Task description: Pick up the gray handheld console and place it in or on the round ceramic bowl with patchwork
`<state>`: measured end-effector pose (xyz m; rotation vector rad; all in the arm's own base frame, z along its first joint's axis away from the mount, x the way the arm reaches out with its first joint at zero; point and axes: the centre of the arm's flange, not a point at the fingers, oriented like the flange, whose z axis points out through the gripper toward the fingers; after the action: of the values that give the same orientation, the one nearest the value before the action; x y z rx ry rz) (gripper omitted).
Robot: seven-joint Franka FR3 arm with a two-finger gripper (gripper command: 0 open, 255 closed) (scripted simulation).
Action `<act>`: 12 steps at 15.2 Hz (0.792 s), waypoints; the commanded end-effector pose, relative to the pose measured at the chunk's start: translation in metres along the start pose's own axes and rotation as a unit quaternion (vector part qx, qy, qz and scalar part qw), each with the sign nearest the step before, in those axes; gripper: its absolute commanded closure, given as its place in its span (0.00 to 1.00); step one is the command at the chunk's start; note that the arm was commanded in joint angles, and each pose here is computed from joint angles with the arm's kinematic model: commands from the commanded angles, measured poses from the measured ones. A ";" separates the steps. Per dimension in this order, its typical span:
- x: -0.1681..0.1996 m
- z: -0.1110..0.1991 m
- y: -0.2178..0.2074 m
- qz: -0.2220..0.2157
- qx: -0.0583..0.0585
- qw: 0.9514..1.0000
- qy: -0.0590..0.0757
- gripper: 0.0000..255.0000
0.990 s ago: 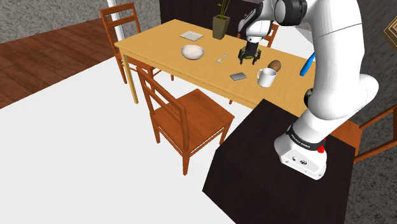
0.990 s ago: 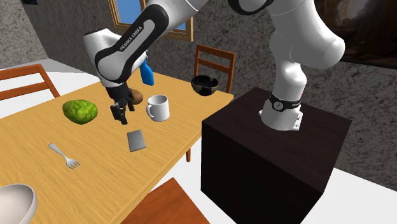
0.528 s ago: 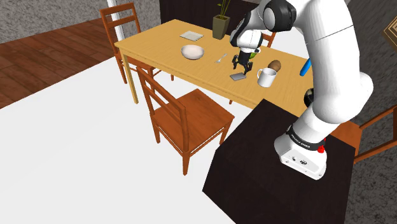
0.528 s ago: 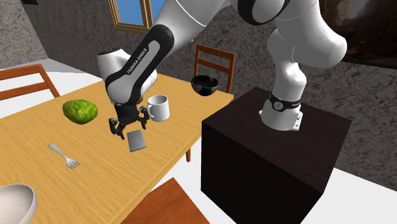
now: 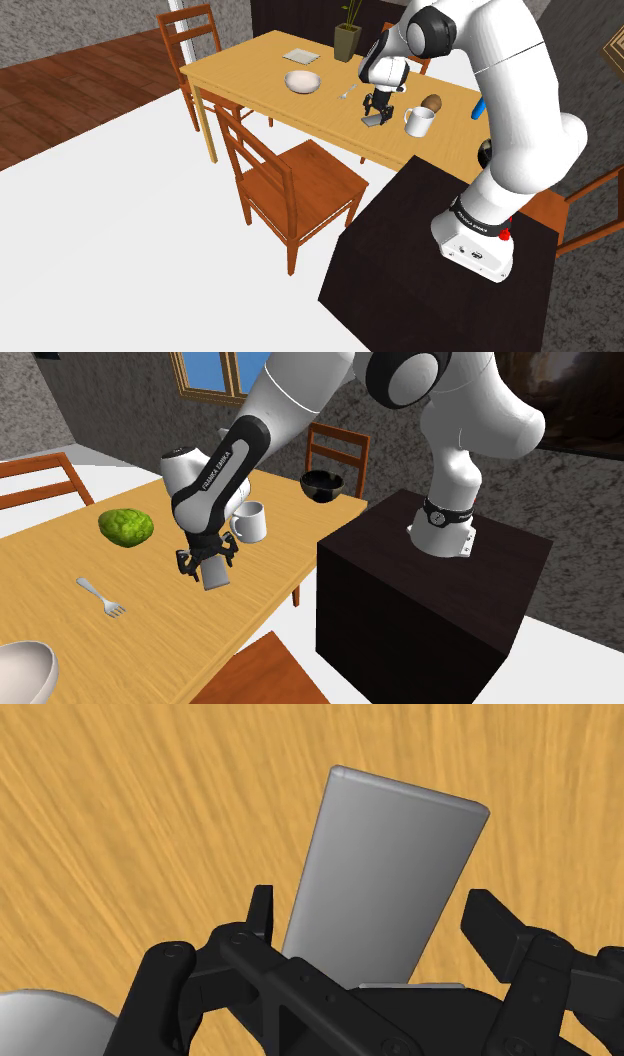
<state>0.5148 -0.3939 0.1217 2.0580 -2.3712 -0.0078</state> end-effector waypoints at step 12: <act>0.000 0.002 0.000 0.000 0.000 1.000 0.000 1.00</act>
<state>0.5149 -0.3941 0.1204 2.0580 -2.3720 -0.0058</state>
